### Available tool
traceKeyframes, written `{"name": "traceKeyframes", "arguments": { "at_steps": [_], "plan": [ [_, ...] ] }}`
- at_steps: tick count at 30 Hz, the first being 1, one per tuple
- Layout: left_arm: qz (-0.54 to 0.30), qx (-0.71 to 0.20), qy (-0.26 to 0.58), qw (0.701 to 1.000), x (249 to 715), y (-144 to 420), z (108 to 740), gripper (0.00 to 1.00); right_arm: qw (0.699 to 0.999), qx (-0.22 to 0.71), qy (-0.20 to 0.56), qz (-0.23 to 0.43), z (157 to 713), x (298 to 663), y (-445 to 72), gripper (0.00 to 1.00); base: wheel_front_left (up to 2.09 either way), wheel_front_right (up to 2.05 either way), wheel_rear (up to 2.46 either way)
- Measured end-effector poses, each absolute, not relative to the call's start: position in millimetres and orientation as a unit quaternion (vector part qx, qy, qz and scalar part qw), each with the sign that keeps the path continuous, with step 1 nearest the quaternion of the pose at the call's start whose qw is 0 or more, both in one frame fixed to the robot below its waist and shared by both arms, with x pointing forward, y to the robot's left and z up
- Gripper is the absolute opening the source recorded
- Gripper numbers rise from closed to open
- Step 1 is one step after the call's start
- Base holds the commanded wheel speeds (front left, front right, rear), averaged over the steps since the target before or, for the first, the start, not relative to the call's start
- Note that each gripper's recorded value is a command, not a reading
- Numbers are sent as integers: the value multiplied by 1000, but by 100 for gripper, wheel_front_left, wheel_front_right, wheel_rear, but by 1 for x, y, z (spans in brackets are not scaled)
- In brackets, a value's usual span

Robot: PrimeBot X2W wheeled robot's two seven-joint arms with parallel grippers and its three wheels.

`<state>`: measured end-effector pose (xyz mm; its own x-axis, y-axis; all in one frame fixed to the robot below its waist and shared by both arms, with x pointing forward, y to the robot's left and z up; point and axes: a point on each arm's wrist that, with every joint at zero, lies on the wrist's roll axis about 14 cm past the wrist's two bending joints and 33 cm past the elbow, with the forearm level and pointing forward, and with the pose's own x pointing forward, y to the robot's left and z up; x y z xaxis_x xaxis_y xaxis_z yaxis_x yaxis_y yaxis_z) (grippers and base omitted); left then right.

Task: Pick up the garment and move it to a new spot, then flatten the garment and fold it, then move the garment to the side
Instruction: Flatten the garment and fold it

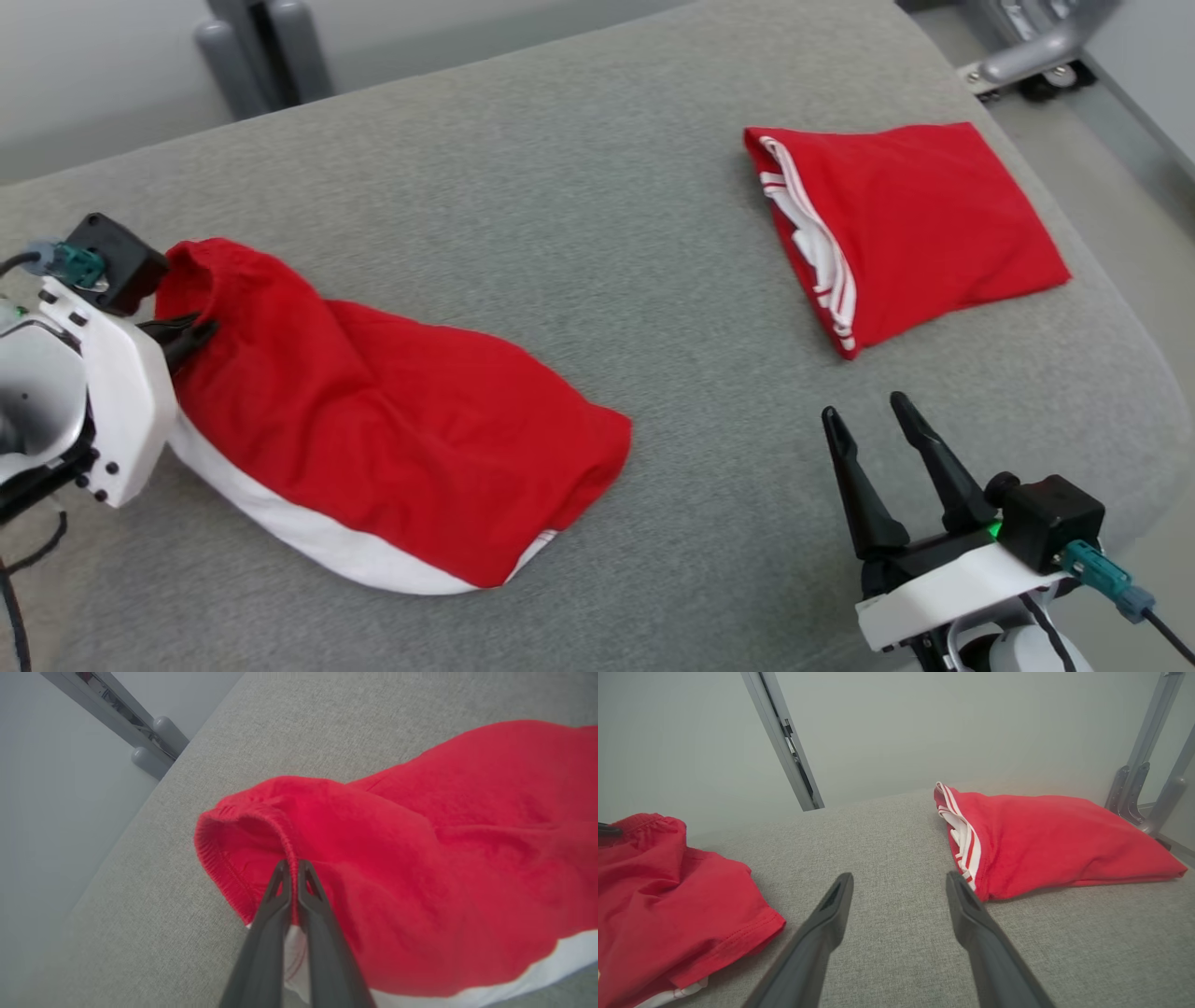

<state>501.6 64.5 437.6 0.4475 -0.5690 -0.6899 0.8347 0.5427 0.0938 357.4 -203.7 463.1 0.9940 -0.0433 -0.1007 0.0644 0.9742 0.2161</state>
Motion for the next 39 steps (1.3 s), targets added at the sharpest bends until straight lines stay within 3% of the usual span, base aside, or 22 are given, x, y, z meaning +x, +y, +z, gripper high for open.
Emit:
{"name": "traceKeyframes", "arguments": {
  "at_steps": [13,23,33,39],
  "plan": [
    [-459,145,248,841,398,58,503,0,994,104,36,30,473,384,-173,100,0,0,0],
    [-466,85,182,862,359,38,553,0,992,106,31,56,480,388,-157,100,0,0,0],
    [-292,-77,199,932,394,91,520,0,992,112,36,54,478,385,-157,100,0,0,0],
    [-203,-158,211,943,409,130,480,0,991,114,40,60,478,385,-154,100,0,0,0]
  ]
}}
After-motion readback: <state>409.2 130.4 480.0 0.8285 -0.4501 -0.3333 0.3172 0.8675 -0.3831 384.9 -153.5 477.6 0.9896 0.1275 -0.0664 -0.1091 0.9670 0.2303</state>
